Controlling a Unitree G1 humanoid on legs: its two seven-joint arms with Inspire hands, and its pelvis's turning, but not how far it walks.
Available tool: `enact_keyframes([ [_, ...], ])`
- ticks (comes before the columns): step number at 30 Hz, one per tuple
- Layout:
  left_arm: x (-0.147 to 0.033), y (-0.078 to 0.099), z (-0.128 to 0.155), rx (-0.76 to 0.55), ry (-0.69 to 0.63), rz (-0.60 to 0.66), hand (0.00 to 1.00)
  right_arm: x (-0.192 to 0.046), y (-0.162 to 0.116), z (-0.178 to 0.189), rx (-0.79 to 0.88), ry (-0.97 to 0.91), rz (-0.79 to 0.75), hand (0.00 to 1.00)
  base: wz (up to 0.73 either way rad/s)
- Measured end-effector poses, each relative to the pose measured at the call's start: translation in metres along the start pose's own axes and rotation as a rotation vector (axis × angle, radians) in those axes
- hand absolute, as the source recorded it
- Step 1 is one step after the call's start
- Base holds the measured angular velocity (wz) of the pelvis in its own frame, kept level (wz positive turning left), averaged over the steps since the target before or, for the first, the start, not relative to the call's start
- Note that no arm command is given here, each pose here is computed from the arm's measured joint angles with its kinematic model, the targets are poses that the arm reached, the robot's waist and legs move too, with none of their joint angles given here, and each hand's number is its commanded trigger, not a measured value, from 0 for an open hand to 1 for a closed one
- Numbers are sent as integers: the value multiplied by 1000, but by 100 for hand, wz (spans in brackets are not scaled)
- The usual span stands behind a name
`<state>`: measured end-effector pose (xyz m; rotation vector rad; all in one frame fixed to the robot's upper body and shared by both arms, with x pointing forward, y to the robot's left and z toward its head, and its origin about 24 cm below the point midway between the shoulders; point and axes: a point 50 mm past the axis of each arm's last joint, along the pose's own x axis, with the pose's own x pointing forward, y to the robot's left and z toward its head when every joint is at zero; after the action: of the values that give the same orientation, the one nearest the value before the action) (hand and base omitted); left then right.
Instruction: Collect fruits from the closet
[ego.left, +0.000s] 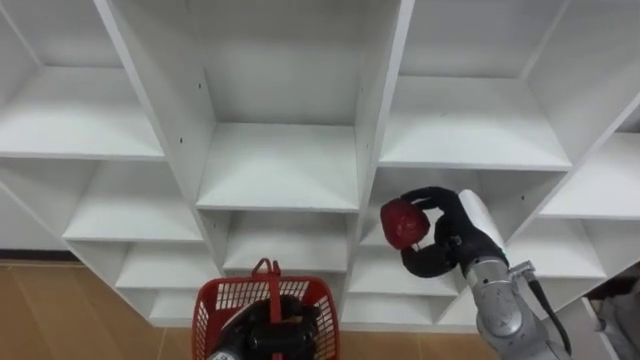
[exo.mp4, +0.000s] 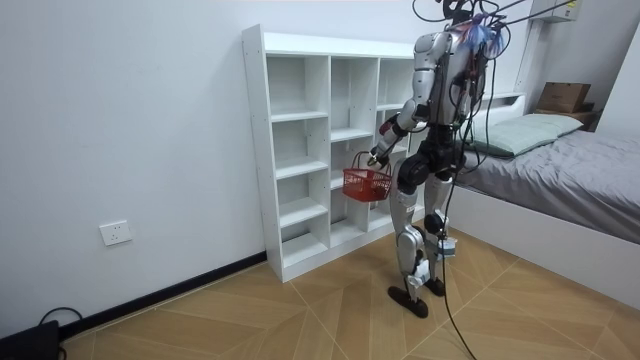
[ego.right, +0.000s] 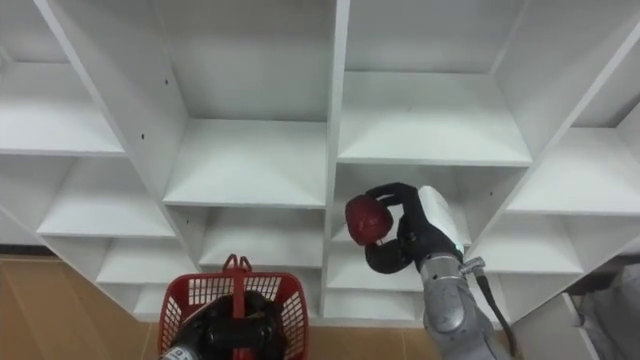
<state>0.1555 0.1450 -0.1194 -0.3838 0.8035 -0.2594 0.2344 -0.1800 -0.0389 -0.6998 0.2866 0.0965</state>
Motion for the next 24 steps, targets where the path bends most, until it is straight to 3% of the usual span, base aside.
enact_keyframes([
  [24,0,-1,0,21,7,-14,100,-11,37,9,-6,-33,201,100,-1],
])
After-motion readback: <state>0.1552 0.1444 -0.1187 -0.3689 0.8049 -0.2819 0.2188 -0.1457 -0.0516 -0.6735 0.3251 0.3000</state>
